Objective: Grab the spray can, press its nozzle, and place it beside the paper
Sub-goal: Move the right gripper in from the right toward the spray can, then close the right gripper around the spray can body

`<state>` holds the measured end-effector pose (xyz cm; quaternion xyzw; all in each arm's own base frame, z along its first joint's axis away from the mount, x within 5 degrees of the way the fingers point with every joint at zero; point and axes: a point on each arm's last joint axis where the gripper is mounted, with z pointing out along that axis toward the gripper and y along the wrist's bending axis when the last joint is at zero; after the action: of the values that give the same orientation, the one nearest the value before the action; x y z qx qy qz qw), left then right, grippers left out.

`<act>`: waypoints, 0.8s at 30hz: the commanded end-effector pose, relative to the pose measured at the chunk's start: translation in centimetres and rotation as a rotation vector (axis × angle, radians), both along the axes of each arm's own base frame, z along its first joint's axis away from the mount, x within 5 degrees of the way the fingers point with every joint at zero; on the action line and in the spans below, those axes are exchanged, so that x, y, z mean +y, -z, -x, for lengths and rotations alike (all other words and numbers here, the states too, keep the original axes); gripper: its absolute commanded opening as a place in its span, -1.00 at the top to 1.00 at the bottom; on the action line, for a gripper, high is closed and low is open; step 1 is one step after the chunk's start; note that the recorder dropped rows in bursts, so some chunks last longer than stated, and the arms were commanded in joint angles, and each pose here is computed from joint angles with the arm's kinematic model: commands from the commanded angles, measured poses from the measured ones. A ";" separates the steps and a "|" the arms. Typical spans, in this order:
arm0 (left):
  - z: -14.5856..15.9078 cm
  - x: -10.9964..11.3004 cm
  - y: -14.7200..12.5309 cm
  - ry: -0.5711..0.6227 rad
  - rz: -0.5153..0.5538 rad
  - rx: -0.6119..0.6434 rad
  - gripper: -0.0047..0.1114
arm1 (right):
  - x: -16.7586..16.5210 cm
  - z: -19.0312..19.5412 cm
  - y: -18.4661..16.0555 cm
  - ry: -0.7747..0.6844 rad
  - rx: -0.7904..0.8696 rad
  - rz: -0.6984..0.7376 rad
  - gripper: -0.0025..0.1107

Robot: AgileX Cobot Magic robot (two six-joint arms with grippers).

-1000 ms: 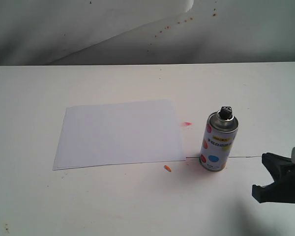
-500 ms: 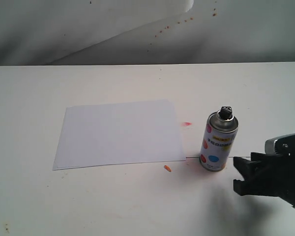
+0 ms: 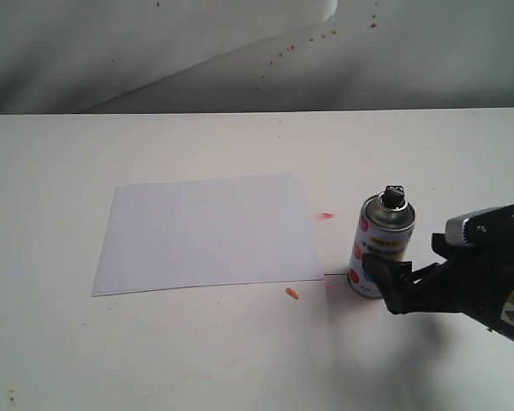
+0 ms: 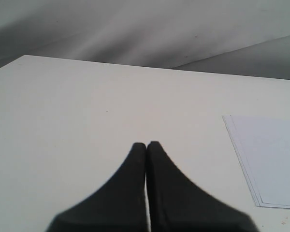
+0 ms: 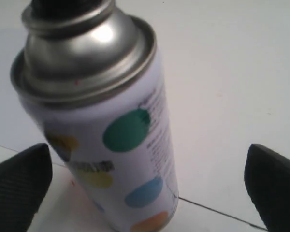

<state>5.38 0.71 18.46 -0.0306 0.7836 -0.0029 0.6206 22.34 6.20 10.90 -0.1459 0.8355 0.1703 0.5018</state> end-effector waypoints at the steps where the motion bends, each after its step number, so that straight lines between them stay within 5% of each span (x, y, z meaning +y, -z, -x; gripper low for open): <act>1: 0.0 0.0 0.1 0.003 0.010 0.004 0.92 | 0.5 -0.7 0.3 -0.039 0.009 -0.009 -0.85; 24: 0.0 0.0 0.1 0.003 0.010 0.004 0.92 | 1.7 -2.7 2.4 -0.185 -0.024 0.018 -0.84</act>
<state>5.38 0.71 18.46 -0.0306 0.7836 -0.0029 0.6206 25.04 7.74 8.47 -0.2144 0.8235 0.2044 0.4838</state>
